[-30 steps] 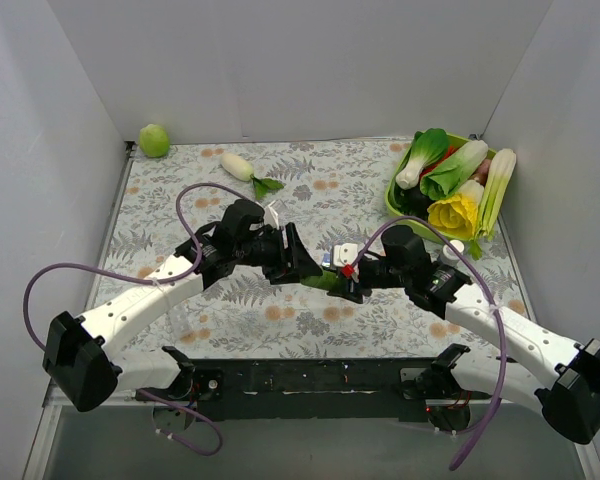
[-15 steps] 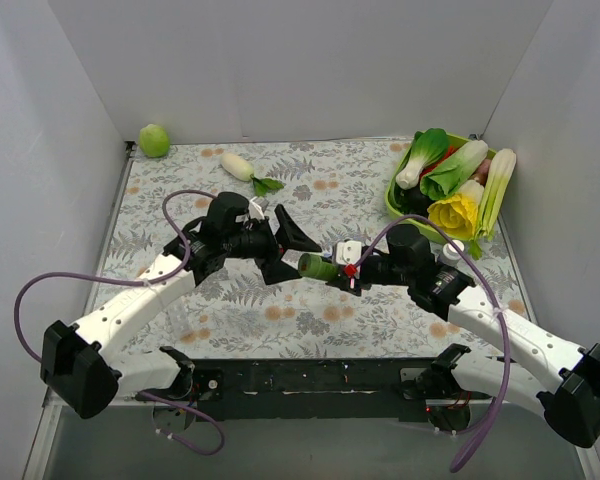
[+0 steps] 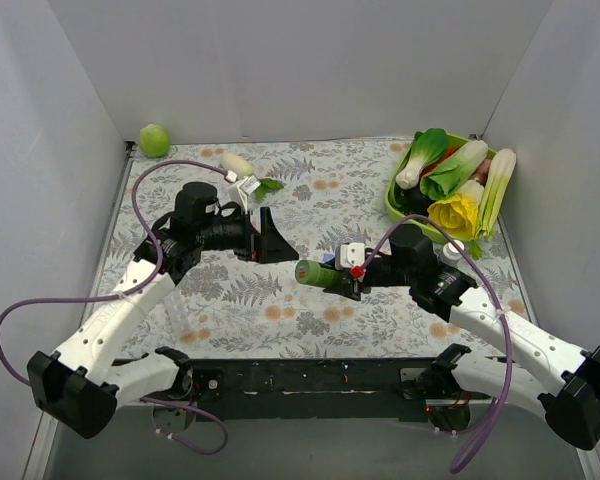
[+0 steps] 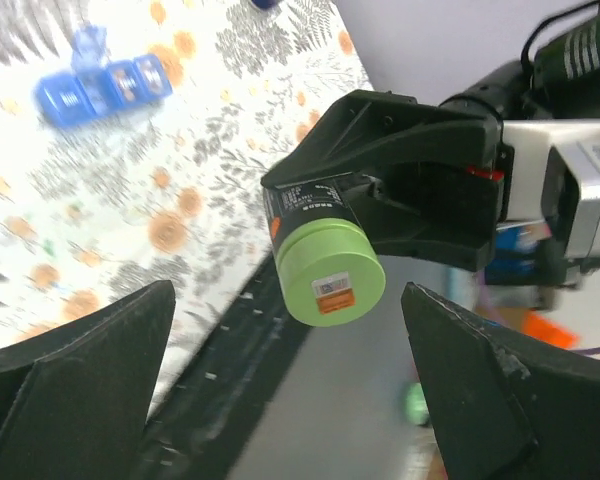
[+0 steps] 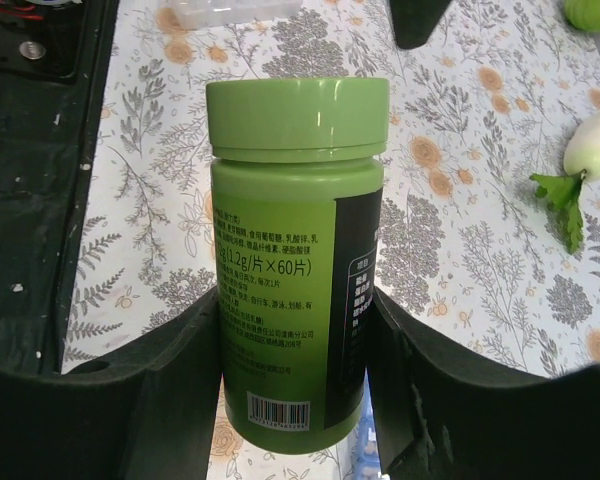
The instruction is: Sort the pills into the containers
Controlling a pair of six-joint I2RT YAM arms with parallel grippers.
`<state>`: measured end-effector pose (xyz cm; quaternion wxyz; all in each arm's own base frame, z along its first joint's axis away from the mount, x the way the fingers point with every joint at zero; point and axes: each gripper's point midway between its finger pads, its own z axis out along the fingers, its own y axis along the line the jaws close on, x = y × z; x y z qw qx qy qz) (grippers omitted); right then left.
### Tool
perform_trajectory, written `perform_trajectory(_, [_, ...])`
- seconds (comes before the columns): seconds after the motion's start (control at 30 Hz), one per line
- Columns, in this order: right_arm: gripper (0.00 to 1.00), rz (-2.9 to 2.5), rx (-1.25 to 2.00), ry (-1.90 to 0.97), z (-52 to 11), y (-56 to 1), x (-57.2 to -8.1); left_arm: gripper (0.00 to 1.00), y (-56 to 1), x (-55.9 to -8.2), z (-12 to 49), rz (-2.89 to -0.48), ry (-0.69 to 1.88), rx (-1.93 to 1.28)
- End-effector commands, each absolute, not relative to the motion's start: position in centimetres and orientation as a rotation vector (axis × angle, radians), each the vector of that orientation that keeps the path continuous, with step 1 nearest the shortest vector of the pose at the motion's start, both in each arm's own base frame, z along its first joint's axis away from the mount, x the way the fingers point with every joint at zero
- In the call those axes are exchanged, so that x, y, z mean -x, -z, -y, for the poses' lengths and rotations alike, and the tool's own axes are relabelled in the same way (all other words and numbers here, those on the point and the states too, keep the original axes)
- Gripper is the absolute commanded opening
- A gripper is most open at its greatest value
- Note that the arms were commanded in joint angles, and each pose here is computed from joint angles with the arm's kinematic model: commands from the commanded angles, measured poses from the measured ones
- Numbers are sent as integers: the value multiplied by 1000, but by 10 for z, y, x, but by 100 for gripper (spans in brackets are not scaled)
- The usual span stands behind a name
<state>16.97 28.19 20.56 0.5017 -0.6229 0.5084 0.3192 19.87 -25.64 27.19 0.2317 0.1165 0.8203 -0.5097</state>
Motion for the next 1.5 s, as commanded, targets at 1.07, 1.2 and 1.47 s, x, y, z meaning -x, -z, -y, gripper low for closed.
perform_trajectory(1.07, [1, -1185, 1496, -885, -294, -219, -159, 46, -243, -166, 291, -1546, 806, -1417])
perform_trajectory(1.2, [1, -1192, 1496, -876, -294, -217, -162, 0, -250, -168, 291, -1644, 842, -1321])
perform_trajectory(1.47, [1, -1244, 1485, -763, -287, -208, -178, 0, -250, -160, 306, -2298, 1162, -748])
